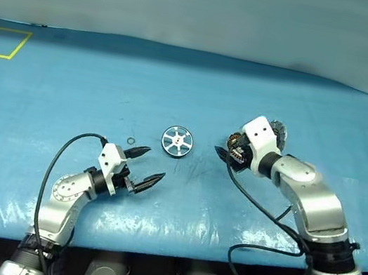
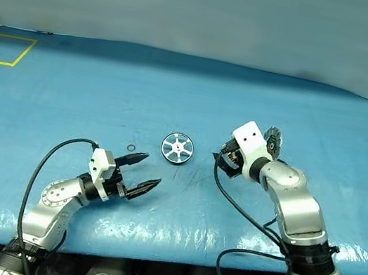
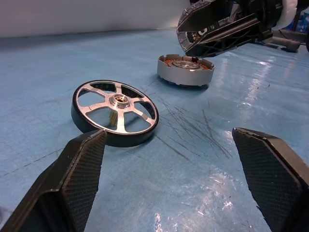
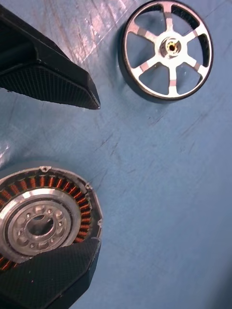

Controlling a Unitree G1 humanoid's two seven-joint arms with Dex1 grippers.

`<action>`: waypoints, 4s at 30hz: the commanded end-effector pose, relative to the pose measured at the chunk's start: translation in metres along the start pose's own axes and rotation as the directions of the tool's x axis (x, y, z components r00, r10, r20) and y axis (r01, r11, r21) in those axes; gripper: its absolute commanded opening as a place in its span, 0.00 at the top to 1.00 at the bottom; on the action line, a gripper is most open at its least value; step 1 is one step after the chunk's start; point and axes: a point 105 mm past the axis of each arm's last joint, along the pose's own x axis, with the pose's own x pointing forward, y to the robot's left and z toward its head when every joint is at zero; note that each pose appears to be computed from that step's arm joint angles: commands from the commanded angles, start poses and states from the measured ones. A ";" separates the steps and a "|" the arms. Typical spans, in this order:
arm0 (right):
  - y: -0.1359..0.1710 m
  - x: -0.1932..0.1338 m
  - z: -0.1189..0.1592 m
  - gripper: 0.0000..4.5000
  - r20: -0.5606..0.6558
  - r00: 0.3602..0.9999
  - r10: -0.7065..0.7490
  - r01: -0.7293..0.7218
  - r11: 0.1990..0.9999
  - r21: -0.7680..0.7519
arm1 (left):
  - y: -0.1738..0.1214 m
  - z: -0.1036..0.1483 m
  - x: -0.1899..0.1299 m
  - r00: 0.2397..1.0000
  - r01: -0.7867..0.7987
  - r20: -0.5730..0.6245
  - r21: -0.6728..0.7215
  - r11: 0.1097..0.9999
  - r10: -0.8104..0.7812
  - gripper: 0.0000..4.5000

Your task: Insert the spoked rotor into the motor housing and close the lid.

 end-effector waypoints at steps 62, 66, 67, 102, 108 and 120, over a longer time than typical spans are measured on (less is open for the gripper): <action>0.099 -0.016 -0.025 0.49 -0.269 0.805 0.530 -0.590 0.664 -0.458 | -0.006 -0.008 -0.001 0.999 -0.049 0.000 -0.011 0.999 0.049 0.00; 0.100 -0.016 -0.020 0.22 -0.240 0.812 0.533 -0.577 0.669 -0.468 | -0.006 -0.012 -0.003 0.998 -0.055 -0.006 -0.020 0.998 0.055 0.00; 0.100 -0.016 -0.017 0.22 -0.229 0.818 0.528 -0.566 0.668 -0.483 | -0.006 -0.013 -0.003 0.998 -0.056 -0.008 -0.020 0.998 0.056 0.00; 0.109 -0.027 -0.009 0.22 -0.175 0.813 0.555 -0.567 0.688 -0.452 | -0.001 -0.024 -0.006 0.999 -0.034 -0.039 -0.020 0.999 0.034 0.00; 0.109 -0.027 -0.009 0.22 -0.171 0.813 0.557 -0.568 0.693 -0.444 | -0.001 -0.024 -0.007 0.999 -0.034 -0.037 -0.024 0.999 0.033 0.00; 0.103 -0.023 -0.009 0.22 -0.157 0.836 0.526 -0.537 0.724 -0.433 | -0.005 -0.013 0.000 0.999 -0.027 -0.018 -0.014 1.000 0.027 0.00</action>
